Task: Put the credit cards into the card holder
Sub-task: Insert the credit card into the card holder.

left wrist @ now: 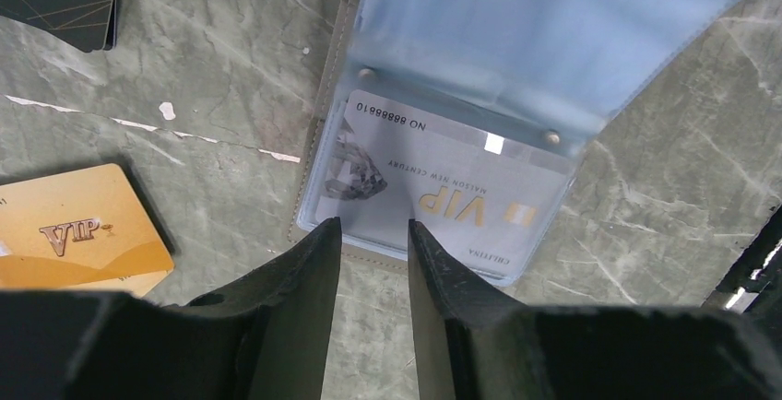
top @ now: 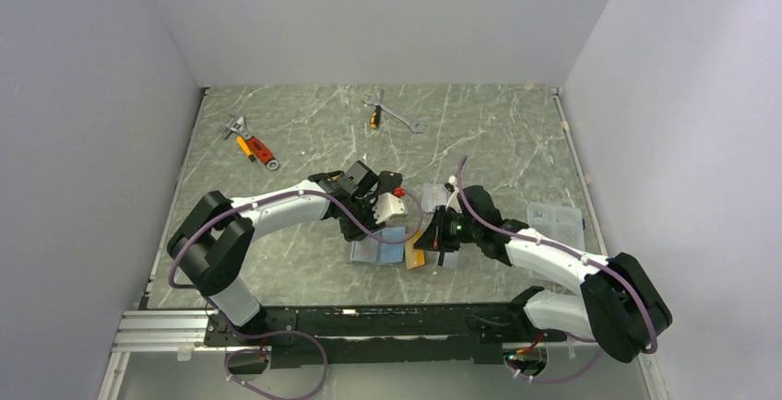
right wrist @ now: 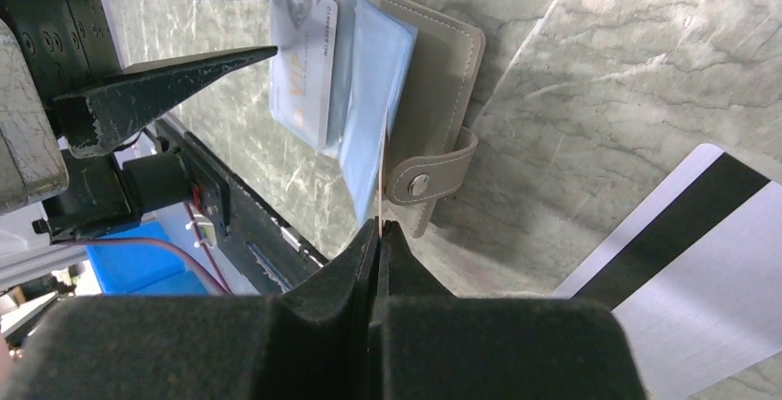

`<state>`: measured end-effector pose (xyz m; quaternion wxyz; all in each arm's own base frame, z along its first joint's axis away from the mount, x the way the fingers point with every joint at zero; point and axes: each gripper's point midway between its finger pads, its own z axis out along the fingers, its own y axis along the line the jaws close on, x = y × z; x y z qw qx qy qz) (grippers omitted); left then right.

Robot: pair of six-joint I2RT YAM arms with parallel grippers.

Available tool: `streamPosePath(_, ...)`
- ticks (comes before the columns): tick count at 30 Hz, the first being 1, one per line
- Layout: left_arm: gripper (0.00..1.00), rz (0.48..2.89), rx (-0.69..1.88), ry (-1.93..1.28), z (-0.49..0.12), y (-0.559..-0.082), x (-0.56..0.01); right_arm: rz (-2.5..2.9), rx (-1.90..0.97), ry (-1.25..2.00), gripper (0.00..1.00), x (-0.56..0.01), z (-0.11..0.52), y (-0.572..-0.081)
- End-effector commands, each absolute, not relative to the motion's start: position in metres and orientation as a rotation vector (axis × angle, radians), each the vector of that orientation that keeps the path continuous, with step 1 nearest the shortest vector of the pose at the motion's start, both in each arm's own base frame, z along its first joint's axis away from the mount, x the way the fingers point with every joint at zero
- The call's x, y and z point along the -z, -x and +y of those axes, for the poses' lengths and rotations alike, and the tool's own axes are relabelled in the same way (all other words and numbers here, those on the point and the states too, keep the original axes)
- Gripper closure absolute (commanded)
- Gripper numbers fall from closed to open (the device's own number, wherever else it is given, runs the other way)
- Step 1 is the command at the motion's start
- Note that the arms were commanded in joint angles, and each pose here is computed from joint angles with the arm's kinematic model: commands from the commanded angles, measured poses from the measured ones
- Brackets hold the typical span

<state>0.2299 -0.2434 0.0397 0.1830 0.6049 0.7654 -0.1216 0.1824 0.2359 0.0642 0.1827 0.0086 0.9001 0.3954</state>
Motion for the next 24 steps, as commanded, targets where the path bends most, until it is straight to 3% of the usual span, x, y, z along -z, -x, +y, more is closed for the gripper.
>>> streamPosePath(1,0.62,2.148,0.339,-1.688,-0.247,-0.234,-0.041,2.489,-1.155,-0.014,1.00,-0.073,0.243,-0.186)
streamPosePath(24,0.72,2.186,0.331,-1.719,-0.239,-0.226,-0.025,2.510,-1.229,-0.079,1.00,-0.067,0.247,-0.174)
